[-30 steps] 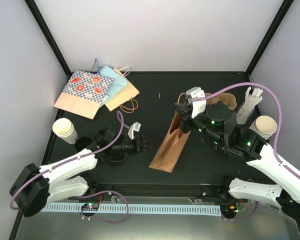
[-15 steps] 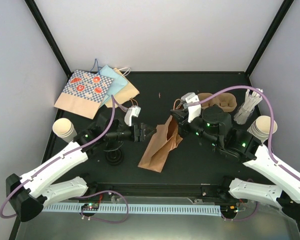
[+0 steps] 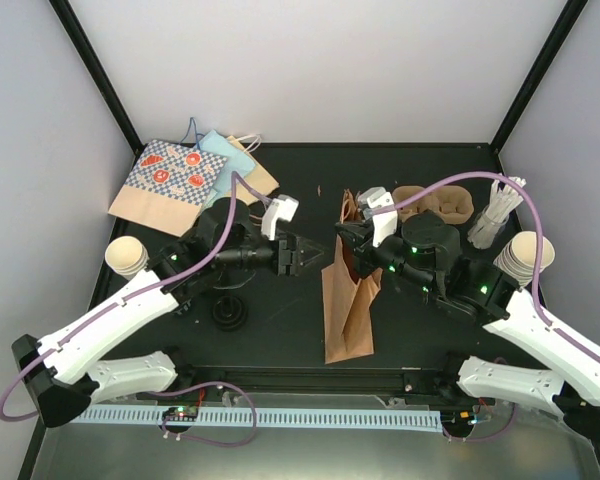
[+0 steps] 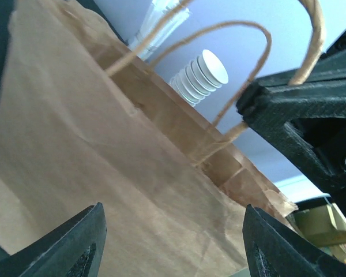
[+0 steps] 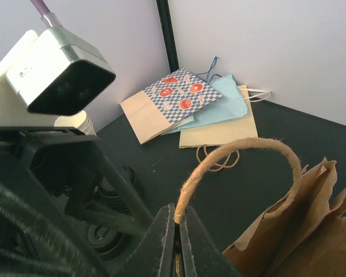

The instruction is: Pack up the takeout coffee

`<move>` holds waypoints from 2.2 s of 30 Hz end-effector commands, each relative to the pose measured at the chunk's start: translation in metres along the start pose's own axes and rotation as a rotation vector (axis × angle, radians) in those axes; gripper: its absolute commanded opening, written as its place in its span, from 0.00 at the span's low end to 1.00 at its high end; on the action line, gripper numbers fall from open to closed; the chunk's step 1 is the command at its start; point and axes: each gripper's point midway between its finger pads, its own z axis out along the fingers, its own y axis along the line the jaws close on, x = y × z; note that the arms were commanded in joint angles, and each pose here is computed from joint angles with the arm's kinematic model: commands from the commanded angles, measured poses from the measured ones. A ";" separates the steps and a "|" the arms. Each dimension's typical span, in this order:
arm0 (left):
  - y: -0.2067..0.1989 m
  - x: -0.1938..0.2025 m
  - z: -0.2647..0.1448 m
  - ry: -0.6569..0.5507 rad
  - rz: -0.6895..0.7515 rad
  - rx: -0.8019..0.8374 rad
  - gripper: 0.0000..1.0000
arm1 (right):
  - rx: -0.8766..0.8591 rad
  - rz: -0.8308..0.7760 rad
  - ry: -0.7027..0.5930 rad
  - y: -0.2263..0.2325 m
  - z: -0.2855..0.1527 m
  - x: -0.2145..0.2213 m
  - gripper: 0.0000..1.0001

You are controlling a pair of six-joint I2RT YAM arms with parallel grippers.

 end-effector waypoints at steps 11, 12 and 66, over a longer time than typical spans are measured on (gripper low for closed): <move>-0.009 -0.006 0.017 0.003 0.024 -0.125 0.70 | -0.056 0.010 0.042 0.014 0.017 0.003 0.05; -0.004 -0.007 0.016 -0.005 0.019 -0.158 0.70 | -0.061 0.010 0.043 0.015 0.018 0.002 0.06; 0.017 -0.008 -0.022 -0.002 0.416 -0.483 0.02 | -0.060 -0.115 0.000 -0.002 -0.035 0.035 0.23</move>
